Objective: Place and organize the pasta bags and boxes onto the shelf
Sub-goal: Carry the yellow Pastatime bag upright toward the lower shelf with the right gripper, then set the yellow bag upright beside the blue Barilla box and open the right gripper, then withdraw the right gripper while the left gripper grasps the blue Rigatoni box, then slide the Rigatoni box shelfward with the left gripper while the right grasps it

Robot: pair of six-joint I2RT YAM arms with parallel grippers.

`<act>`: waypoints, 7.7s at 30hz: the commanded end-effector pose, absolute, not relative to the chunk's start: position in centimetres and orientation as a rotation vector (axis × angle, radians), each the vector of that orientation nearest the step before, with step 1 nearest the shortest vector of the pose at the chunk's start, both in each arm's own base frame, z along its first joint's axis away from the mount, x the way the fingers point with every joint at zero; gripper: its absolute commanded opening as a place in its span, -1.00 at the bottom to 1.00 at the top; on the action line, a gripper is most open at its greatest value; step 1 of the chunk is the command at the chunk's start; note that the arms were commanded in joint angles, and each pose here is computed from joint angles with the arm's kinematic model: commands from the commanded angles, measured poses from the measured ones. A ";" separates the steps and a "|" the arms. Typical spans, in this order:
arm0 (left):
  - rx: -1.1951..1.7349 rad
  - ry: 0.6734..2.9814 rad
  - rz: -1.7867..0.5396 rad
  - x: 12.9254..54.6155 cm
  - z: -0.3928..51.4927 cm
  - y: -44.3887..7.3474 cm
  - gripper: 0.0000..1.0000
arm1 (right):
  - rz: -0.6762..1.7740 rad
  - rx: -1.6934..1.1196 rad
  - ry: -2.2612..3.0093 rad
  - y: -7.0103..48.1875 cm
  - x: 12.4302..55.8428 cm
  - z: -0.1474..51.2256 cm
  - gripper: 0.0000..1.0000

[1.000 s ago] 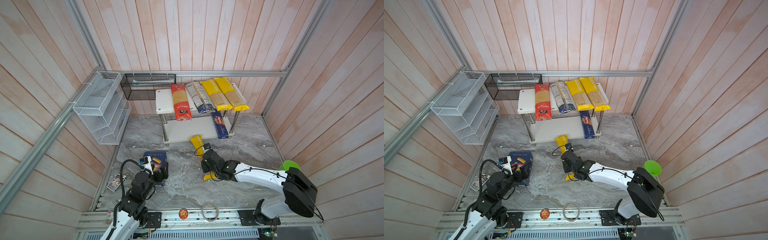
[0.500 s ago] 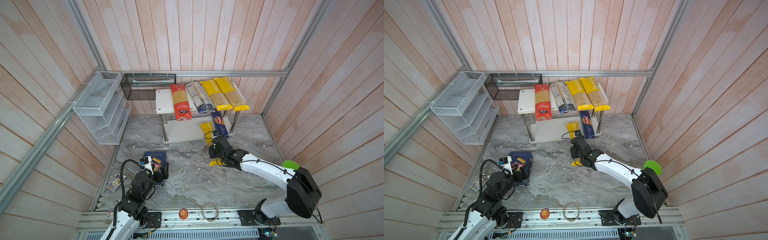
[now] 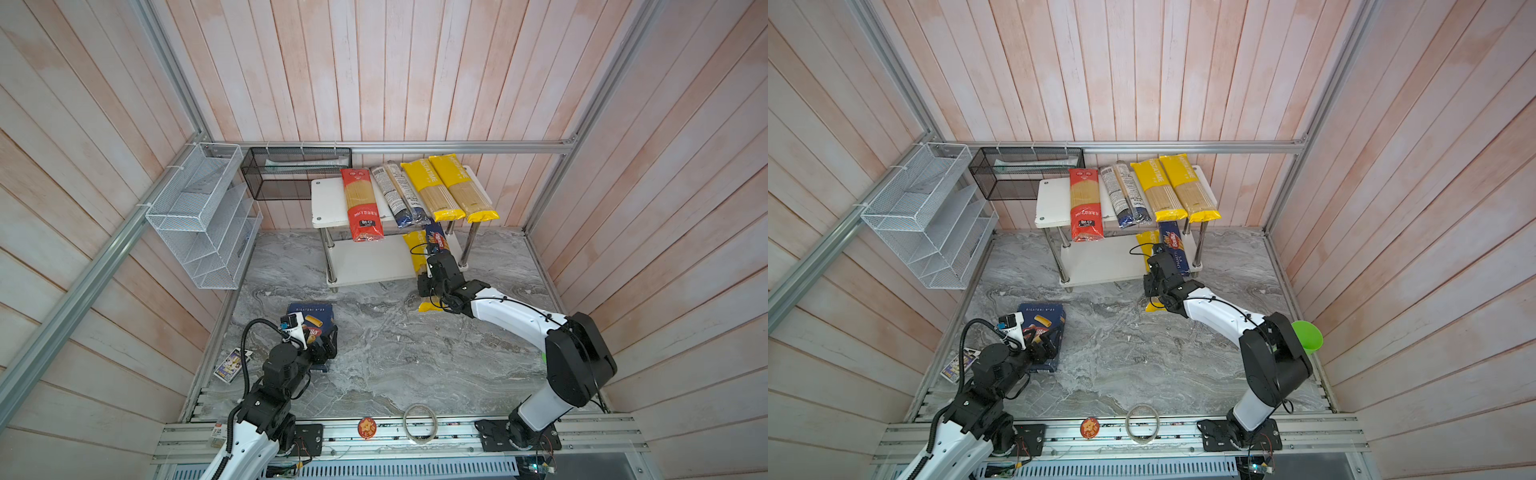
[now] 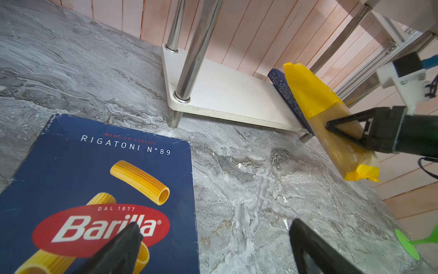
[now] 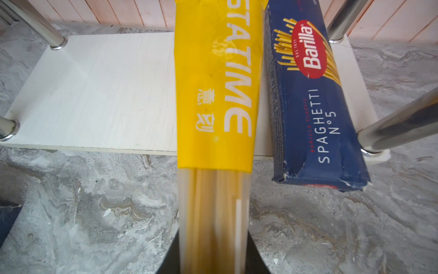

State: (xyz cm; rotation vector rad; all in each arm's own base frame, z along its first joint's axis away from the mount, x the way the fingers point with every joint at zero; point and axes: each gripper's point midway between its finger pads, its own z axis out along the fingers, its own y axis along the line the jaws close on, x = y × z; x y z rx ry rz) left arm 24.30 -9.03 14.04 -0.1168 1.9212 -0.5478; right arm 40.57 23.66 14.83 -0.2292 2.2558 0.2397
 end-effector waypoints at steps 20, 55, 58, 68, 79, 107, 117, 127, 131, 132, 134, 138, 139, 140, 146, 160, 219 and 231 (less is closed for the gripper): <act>-0.113 1.928 -0.524 24.8 13.6 -8.9 0.99 | 0.347 -0.141 2.003 25.4 50.4 20.7 -0.81; -0.123 1.936 -0.521 24.7 13.4 -8.8 0.99 | 0.408 -0.144 2.083 24.8 47.7 17.3 0.12; -0.123 1.936 -0.522 24.7 13.4 -8.8 0.99 | 0.405 -0.167 2.060 25.6 45.4 18.1 0.14; -0.169 1.956 -0.490 25.0 12.9 -8.3 0.99 | 0.509 -0.294 2.024 28.4 36.0 19.6 0.20; -0.408 2.107 -0.249 25.7 16.1 -4.6 0.99 | 0.828 -0.671 2.012 33.6 24.1 18.2 0.27; -0.686 2.260 -0.282 28.7 9.1 0.4 0.99 | 0.999 -0.602 1.970 28.3 17.3 18.3 0.32; -0.558 2.302 -0.450 29.6 9.2 -2.4 0.99 | 0.923 -0.499 2.014 26.1 17.8 18.2 0.36; -0.320 2.315 -0.601 32.2 9.9 -7.2 0.99 | 0.953 -0.423 2.041 25.2 17.5 17.0 0.37; -0.205 2.319 -0.639 33.7 10.1 -9.4 0.99 | 0.969 -0.409 2.067 25.4 17.4 16.4 0.37; -0.172 2.333 -0.643 33.9 9.8 -10.3 0.99 | 0.973 -0.411 2.073 25.4 17.3 16.2 0.36; -0.113 2.356 -0.641 34.4 9.5 -11.8 0.99 | 0.968 -0.409 2.088 25.4 17.3 15.6 0.37; 0.004 2.379 -0.675 34.8 9.3 -15.5 0.99 | 0.960 -0.409 2.110 25.3 17.2 14.9 0.37; 0.024 2.383 -0.684 34.8 9.2 -16.3 0.99 | 0.959 -0.408 2.111 25.3 17.2 14.8 0.37; 0.041 2.384 -0.696 34.8 9.2 -17.0 0.99 | 0.958 -0.408 2.111 25.2 17.2 14.8 0.37; 0.163 2.363 -0.718 34.6 10.6 -20.2 0.99 | 0.955 -0.411 2.118 25.3 17.5 14.4 0.37; -0.235 2.406 -0.475 25.9 14.7 -11.9 0.99 | 1.009 -0.550 2.113 29.1 20.8 15.6 0.42; -0.130 2.308 -0.791 22.4 11.1 -17.7 0.99 | 1.279 -0.765 2.231 40.1 23.8 9.1 0.31; -0.032 2.187 -0.838 23.9 15.9 -20.7 0.99 | 1.371 -0.688 2.075 39.5 22.5 14.5 0.20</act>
